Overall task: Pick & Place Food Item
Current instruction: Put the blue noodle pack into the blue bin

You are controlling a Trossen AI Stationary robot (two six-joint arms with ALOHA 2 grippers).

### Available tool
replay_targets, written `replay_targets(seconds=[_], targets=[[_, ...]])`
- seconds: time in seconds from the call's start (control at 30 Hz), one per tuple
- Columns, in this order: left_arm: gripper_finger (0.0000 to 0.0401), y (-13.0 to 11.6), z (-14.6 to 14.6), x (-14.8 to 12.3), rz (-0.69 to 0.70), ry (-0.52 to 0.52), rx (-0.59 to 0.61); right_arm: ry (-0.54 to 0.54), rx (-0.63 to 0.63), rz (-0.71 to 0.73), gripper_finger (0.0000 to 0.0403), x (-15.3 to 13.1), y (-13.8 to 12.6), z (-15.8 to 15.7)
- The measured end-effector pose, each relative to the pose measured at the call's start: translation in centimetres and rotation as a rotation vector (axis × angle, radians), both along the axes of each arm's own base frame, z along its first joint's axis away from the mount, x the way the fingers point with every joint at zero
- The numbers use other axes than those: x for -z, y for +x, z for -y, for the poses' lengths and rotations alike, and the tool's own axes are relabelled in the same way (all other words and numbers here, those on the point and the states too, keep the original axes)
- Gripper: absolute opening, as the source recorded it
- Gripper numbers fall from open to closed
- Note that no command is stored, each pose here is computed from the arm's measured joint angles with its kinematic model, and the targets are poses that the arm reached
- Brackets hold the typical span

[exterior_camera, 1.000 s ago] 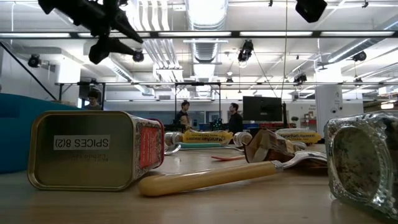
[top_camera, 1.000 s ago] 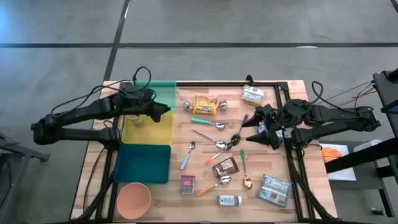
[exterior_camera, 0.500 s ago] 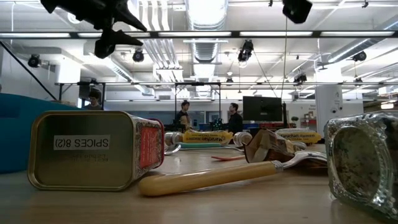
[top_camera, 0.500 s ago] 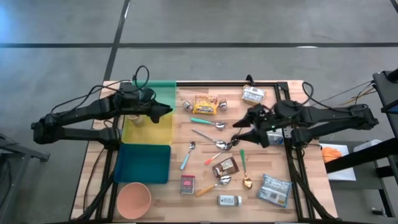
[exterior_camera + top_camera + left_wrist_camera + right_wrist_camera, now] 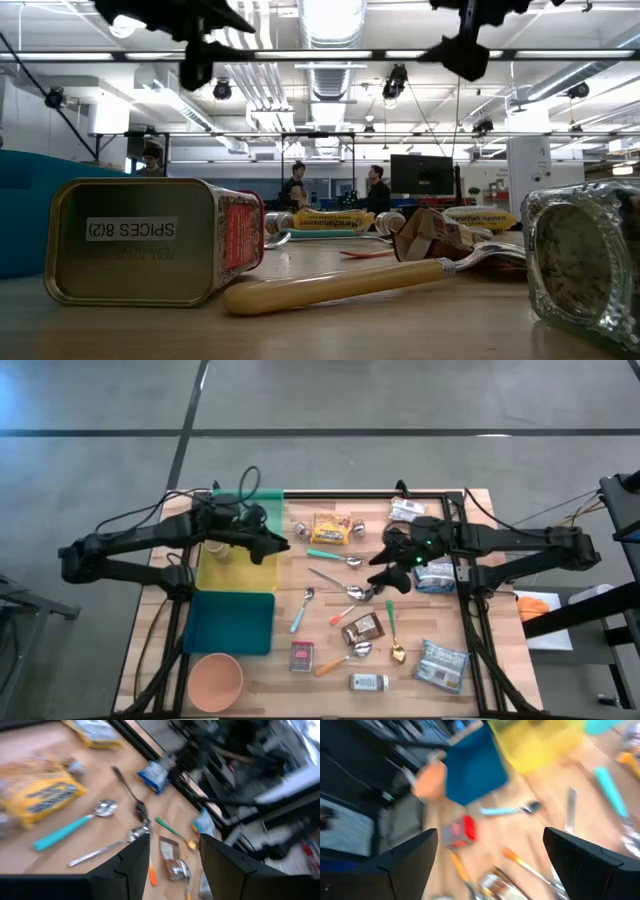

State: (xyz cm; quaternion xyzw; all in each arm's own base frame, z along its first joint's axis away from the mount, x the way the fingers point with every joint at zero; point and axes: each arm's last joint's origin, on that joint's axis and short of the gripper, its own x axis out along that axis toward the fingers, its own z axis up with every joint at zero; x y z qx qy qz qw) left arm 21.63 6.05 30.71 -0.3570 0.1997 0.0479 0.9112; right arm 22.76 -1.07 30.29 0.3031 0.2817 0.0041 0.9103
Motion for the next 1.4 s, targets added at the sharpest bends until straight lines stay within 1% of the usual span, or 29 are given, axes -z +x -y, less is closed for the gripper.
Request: replay_targets(seconds=[0.07, 0.17, 0.3, 0.4, 0.5, 0.67, 0.8, 1.0, 1.03, 1.2, 1.33, 1.4], targets=[[0.0178, 0.9, -0.2, -0.1, -0.009, 0.006, 0.041, -0.05, -0.017, -0.09, 0.0359, 0.4, -0.1, 0.5], [0.0178, 1.9, -0.5, 0.0, -0.037, 0.02, 0.06, -0.111, -0.057, -0.235, 0.0359, 1.2, -0.2, 1.2], [0.0178, 2.5, -0.7, 0.4, -0.07, 0.021, 0.069, -0.217, -0.16, -0.329, 0.0359, 2.1, 0.4, 1.7], [0.0178, 2.6, -0.7, 0.6, -0.088, 0.014, 0.071, -0.229, -0.172, -0.385, 0.0359, 2.7, 0.9, 1.8], [0.0178, 2.5, -0.7, 0.8, -0.113, 0.004, 0.071, -0.222, -0.145, -0.464, 0.0359, 3.4, 1.4, 2.0], [0.0178, 2.3, -0.6, 1.1, -0.139, -0.005, 0.072, -0.244, -0.101, -0.606, 0.0359, 4.6, 2.1, 2.3], [0.0178, 2.3, -0.6, 1.0, -0.139, -0.005, 0.072, -0.234, -0.005, -0.753, 0.0359, 6.0, 2.4, 2.6], [0.0178, 2.3, -0.6, 1.0, -0.139, -0.005, 0.072, -0.249, 0.292, -1.022, 0.0359, 8.1, 2.2, 3.2], [0.0178, 2.3, -0.6, 1.0, -0.138, -0.004, 0.072, -0.249, 0.324, -1.054, 0.0359, 8.5, 2.2, 3.3], [0.0178, 2.3, -0.6, 1.0, -0.139, -0.005, 0.072, -0.217, 0.395, -1.16, 0.0359, 10.5, 2.5, 3.4], [0.0178, 2.3, -0.6, 1.0, -0.14, -0.006, 0.072, -0.217, 0.405, -1.222, 0.0359, 11.9, 2.6, 3.5], [0.0178, 2.3, -0.6, 1.1, -0.143, -0.007, 0.071, -0.235, 0.405, -1.256, 0.0359, 12.6, 2.4, 3.5]])
